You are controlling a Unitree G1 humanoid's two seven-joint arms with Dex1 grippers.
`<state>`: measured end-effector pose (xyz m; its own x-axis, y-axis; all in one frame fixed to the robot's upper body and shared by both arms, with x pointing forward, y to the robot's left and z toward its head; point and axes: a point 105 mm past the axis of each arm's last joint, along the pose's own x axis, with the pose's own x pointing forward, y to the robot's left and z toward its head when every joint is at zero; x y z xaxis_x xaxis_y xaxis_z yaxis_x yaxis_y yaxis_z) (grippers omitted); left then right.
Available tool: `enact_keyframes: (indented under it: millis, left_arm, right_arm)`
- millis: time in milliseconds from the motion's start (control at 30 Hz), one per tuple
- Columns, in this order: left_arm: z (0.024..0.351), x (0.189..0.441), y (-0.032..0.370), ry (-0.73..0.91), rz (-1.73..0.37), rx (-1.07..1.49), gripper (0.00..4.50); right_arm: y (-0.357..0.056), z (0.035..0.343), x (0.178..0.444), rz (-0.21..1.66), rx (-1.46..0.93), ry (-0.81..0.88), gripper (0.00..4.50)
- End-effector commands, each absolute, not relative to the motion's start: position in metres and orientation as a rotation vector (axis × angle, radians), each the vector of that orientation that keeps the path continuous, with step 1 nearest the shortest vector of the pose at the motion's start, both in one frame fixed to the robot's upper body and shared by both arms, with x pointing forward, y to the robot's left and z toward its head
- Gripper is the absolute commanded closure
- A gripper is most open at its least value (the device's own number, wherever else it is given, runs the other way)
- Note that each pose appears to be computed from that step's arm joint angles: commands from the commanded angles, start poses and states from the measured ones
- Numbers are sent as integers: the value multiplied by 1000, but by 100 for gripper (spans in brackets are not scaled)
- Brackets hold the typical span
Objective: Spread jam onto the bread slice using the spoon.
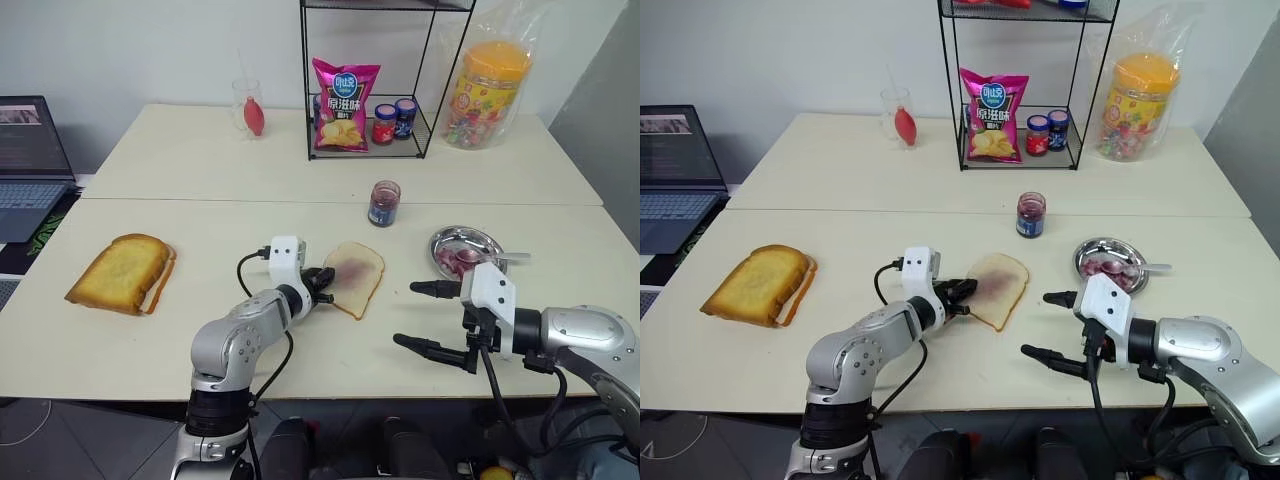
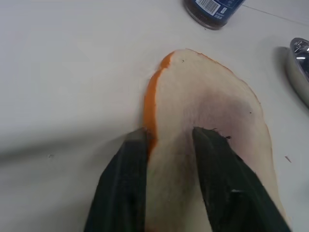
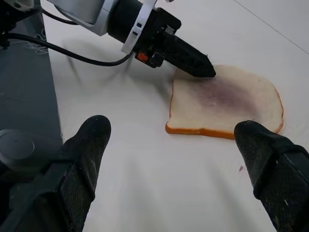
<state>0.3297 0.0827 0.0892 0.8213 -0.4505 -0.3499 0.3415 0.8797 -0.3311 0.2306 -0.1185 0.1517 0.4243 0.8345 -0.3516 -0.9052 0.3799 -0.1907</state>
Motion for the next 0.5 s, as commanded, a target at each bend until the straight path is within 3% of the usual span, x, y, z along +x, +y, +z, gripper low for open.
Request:
enact_keyframes:
  millis: [33, 200, 367, 433, 500]
  left_arm:
    - [104, 323, 87, 376, -447, -219, 206]
    - [112, 314, 113, 356, -412, -147, 110]
    - [124, 310, 130, 308, -402, -68, 110]
    - [153, 299, 120, 168, -577, 88, 110]
    - [178, 285, 95, 47, -813, 190, 77]
  right_arm:
    - [-120, 167, 233, 1087, -404, 153, 0]
    - [-124, 169, 235, 1056, -401, 146, 0]
    - [-127, 172, 238, 1009, -378, 121, 0]
    - [-138, 181, 247, 876, -317, 55, 0]
    - [-164, 187, 260, 669, -249, -19, 0]
